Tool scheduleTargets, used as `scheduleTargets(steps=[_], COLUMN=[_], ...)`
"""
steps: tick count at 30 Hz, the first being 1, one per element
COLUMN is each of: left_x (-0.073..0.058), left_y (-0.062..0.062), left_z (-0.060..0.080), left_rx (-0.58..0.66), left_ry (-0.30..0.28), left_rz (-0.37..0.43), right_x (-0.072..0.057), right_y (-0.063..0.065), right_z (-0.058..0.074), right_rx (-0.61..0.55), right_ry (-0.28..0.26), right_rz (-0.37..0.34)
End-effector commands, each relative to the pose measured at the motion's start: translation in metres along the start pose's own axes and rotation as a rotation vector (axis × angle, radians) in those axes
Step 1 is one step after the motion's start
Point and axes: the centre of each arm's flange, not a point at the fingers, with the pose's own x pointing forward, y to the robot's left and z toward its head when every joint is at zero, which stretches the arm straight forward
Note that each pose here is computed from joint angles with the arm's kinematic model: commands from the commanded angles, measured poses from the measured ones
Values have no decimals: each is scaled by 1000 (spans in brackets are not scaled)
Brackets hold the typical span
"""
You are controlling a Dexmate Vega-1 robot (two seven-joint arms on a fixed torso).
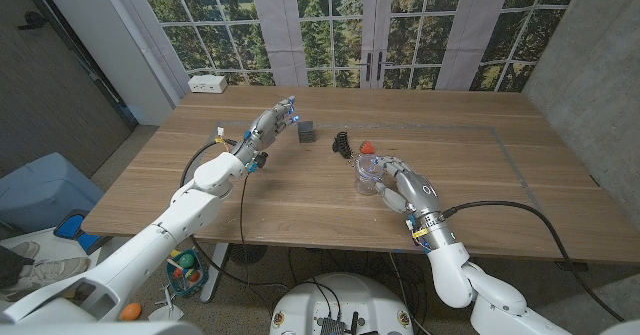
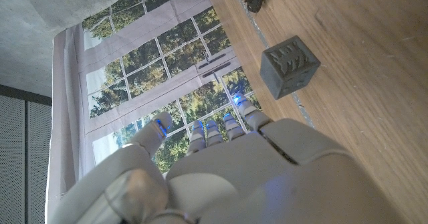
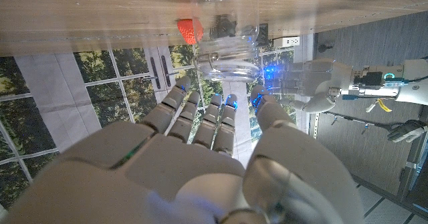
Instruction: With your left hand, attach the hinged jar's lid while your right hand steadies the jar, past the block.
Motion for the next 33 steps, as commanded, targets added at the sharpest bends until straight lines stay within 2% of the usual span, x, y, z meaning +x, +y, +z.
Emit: scheduleTargets(steps=[1, 9, 24, 29, 33], left_x=[-4, -5, -8, -9, -8], left_y=[-1, -3, 0, 0, -4], left_z=[0, -2, -5, -2, 2], left_rx=[-2, -3, 15, 101, 215], left_ry=[6, 7, 20, 47, 71], left_rz=[2, 0, 6, 12, 19], right_x=[2, 4, 6, 7, 7], right_y=[10, 13, 23, 25, 25], right_z=[4, 4, 1, 0, -1], right_rx=[-37, -54, -100, -98, -97], right_ry=[3, 0, 46, 44, 42], right_rz=[30, 51, 125, 130, 127])
